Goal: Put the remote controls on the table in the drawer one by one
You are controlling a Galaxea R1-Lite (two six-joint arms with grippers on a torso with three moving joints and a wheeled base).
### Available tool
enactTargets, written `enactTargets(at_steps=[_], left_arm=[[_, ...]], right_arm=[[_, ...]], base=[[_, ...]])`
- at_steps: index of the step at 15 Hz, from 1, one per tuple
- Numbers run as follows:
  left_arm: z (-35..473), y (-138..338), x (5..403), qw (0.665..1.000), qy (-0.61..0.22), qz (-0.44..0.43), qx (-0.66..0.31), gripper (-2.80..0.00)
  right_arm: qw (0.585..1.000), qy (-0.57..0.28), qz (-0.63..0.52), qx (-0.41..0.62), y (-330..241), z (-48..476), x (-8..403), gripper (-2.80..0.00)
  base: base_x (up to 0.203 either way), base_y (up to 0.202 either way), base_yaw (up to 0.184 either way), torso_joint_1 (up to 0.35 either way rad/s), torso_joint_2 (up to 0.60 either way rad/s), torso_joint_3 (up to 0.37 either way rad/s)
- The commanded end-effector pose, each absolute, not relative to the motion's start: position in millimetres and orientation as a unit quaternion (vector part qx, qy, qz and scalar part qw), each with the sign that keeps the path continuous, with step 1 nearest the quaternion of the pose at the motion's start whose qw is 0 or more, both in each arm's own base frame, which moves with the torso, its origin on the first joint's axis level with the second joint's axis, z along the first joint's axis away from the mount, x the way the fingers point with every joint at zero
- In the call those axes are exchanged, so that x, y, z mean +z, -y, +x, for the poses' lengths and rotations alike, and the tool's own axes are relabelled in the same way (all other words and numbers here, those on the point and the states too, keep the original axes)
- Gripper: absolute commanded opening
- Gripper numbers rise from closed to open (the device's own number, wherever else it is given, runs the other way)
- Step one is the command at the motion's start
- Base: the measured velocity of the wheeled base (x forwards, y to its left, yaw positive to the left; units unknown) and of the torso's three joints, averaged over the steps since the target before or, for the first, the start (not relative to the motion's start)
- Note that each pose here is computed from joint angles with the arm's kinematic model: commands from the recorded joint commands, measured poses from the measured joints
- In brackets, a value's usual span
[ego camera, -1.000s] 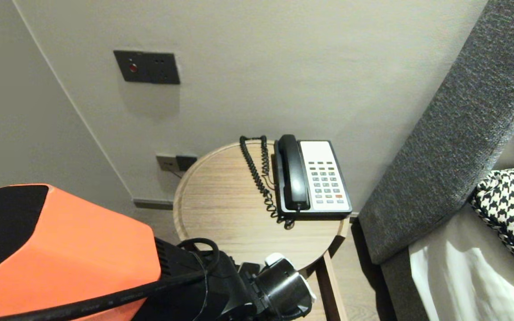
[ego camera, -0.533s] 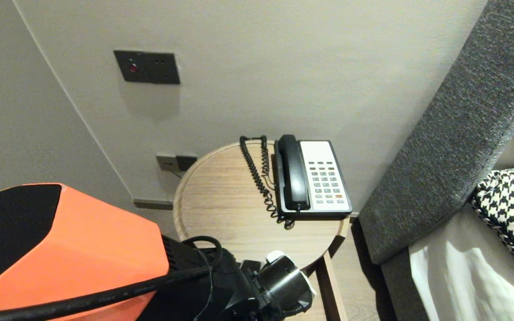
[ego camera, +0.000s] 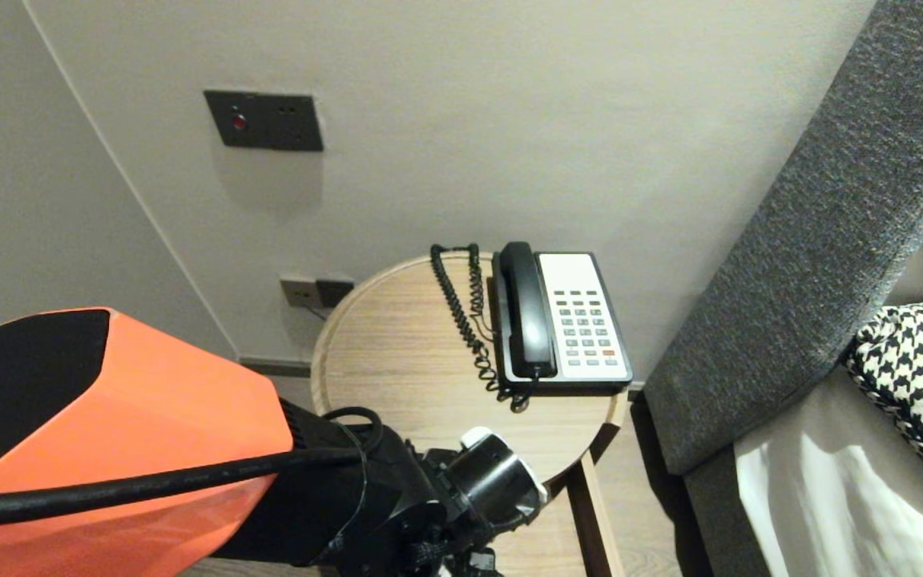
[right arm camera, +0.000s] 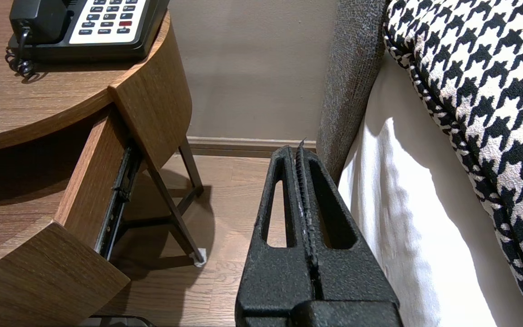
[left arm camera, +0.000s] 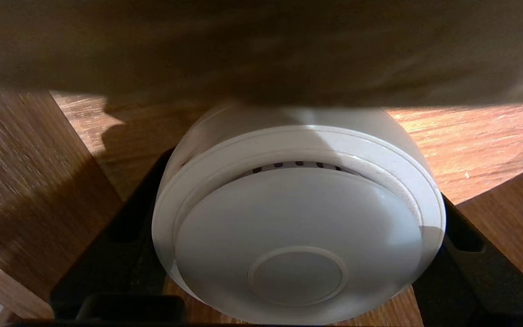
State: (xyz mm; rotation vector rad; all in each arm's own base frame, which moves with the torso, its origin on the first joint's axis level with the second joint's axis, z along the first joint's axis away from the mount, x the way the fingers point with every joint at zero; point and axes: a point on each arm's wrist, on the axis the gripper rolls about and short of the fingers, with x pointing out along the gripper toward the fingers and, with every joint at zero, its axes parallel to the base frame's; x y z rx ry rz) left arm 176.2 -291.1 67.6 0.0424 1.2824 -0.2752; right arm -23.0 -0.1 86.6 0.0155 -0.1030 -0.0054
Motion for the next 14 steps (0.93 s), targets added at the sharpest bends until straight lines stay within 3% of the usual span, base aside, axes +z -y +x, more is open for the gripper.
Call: enactTargets(at_steps=[1,14], left_arm=[[177.1,289.8,64.7,0.792,-0.597,0.016,-0.124,-2.80],[176.9,290.5,60.0,0.796,-0.589,0.001,-0.138,-2.80]], right_arm=[[0.999,0.031,0.008,-0.003,0.1,-19.7,75.6,-2.80],[0.999,0.031,0.008,-0.003,0.1,-19.7,75.6,-2.80]], base=[[0.000,0.000,0.000,0.000,0.00,0.000],[0.000,0.000,0.000,0.000,0.00,0.000]])
